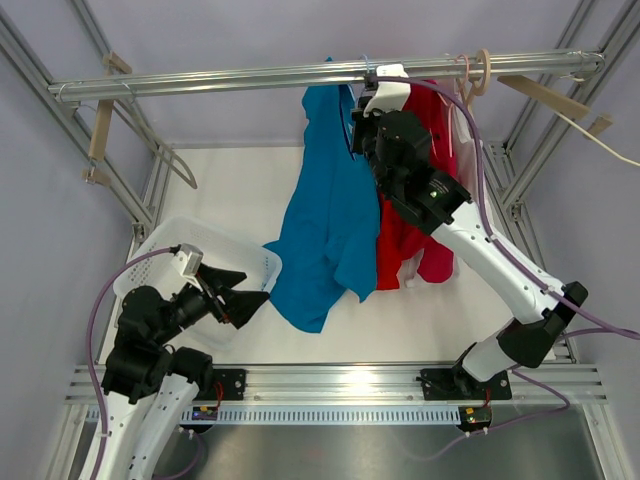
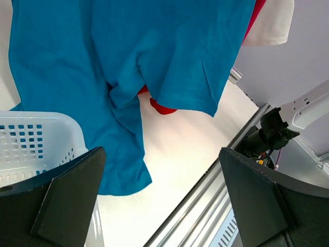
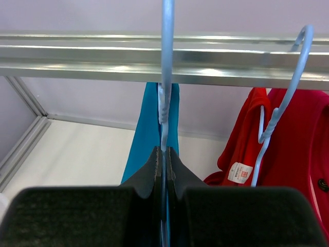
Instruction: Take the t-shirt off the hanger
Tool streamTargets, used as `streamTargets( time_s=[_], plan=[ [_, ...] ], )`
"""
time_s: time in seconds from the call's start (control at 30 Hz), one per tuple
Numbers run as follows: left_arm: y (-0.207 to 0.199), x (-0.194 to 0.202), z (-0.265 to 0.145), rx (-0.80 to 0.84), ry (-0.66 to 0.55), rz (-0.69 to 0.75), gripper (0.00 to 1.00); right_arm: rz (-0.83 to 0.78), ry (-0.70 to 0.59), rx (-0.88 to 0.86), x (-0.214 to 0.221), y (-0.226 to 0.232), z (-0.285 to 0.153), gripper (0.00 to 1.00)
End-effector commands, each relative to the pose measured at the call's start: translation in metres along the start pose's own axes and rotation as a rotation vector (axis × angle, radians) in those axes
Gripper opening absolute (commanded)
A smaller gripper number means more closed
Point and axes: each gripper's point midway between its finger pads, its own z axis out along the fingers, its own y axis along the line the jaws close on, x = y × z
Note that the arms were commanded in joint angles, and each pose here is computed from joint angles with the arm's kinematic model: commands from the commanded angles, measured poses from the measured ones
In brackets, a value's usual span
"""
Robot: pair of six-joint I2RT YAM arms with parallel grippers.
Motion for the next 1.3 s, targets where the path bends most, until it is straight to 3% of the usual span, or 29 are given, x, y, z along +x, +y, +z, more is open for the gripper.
streamTargets(
  time_s=[0.0, 0.33, 0.6, 0.67, 0.73, 0.77, 0.8, 0.83, 0.9, 0.93, 1.03, 1.23, 1.27],
  plan=[
    [-0.005, -0.006, 0.000, 0.022, -0.026, 0.026, 0.99, 0.076, -0.106, -0.036, -0.031, 0.000, -0.015, 0.00],
    [-0.025, -0.019, 0.016, 0.122, 0.061, -0.083, 0.99, 0.233, -0.017, -0.061, 0.019, 0.001, -0.057, 0.00],
    [-0.064, -0.043, 0.028, 0.203, 0.021, -0.114, 0.99, 0.334, -0.035, -0.097, -0.001, 0.032, -0.107, 0.00],
    [-0.089, -0.029, 0.035, 0.284, 0.076, -0.122, 0.99, 0.336, -0.044, -0.115, -0.005, 0.040, -0.115, 0.00],
    [-0.090, -0.019, 0.055, 0.213, 0.087, -0.106, 0.99, 0.352, -0.057, -0.097, -0.010, 0.038, -0.117, 0.00],
    [-0.118, -0.007, 0.050, 0.275, 0.127, -0.075, 0.99, 0.361, -0.061, -0.100, -0.014, 0.037, -0.119, 0.00],
    [-0.107, -0.013, 0.060, 0.163, 0.071, -0.030, 0.99, 0.370, -0.066, -0.106, -0.017, 0.037, -0.120, 0.00],
    [-0.128, 0.004, 0.061, 0.198, 0.116, 0.008, 0.99, 0.383, -0.071, -0.110, -0.020, 0.036, -0.122, 0.00],
    [-0.132, -0.005, 0.069, 0.123, 0.069, 0.069, 0.99, 0.398, -0.066, -0.130, -0.024, 0.036, -0.127, 0.00],
    [-0.146, 0.011, 0.075, 0.135, 0.109, 0.109, 0.99, 0.419, -0.067, -0.142, -0.027, 0.036, -0.131, 0.00],
    [-0.162, 0.008, 0.088, 0.091, 0.091, 0.188, 0.99, 0.439, -0.053, -0.160, -0.026, 0.038, -0.138, 0.00],
    [-0.154, 0.017, 0.117, -0.107, 0.064, 0.294, 0.98, 0.460, -0.030, -0.185, -0.019, 0.037, -0.149, 0.00],
    [-0.151, 0.018, 0.119, -0.132, 0.058, 0.298, 0.95, 0.460, -0.029, -0.190, -0.018, 0.037, -0.151, 0.00]
  ],
)
